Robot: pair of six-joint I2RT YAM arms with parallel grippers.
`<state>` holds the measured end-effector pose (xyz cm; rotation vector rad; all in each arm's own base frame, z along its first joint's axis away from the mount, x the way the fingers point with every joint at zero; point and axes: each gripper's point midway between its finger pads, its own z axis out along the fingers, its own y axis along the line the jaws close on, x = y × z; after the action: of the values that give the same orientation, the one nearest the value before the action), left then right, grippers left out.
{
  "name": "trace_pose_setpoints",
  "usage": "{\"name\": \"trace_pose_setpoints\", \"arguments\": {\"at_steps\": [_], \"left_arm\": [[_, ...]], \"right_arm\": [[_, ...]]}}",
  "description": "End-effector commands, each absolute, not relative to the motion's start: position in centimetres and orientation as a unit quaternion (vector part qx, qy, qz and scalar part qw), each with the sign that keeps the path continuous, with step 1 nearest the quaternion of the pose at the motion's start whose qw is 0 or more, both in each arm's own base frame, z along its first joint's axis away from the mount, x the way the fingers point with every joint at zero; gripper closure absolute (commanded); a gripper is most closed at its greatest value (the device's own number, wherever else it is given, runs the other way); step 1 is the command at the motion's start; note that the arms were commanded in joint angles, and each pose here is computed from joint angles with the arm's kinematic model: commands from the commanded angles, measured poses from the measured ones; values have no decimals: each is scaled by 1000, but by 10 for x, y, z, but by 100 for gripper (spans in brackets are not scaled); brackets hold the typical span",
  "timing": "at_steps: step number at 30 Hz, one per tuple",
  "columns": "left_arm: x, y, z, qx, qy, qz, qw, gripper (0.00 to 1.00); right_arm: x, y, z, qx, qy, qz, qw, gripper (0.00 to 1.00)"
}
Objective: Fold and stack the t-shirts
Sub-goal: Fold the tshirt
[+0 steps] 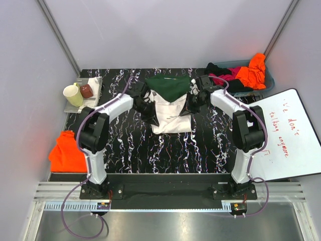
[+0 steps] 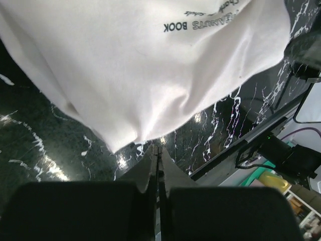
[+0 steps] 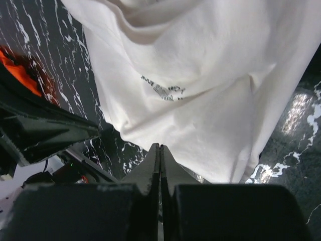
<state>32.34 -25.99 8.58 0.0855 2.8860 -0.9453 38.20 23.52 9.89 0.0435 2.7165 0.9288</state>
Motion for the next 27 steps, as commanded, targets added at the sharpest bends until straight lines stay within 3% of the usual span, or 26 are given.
{"name": "trace_pose_setpoints", "arguments": {"at_steps": [1, 14, 21, 27], "left_arm": [[325, -274, 70, 19, 938, -345, 34, 100], [312, -227, 3, -21, 973, -231, -20, 100], [305, -190, -4, -43, 981, -189, -20, 100], [298, -185, -7, -46, 980, -193, -33, 100]], "right_arm": [[368, 247, 99, 12, 931, 349, 110, 100], [340, 226, 36, 59, 964, 260, 20, 100], [325, 197, 11, 85, 982, 169, -7, 100], [321, 197, 8, 80, 982, 170, -20, 100]]}}
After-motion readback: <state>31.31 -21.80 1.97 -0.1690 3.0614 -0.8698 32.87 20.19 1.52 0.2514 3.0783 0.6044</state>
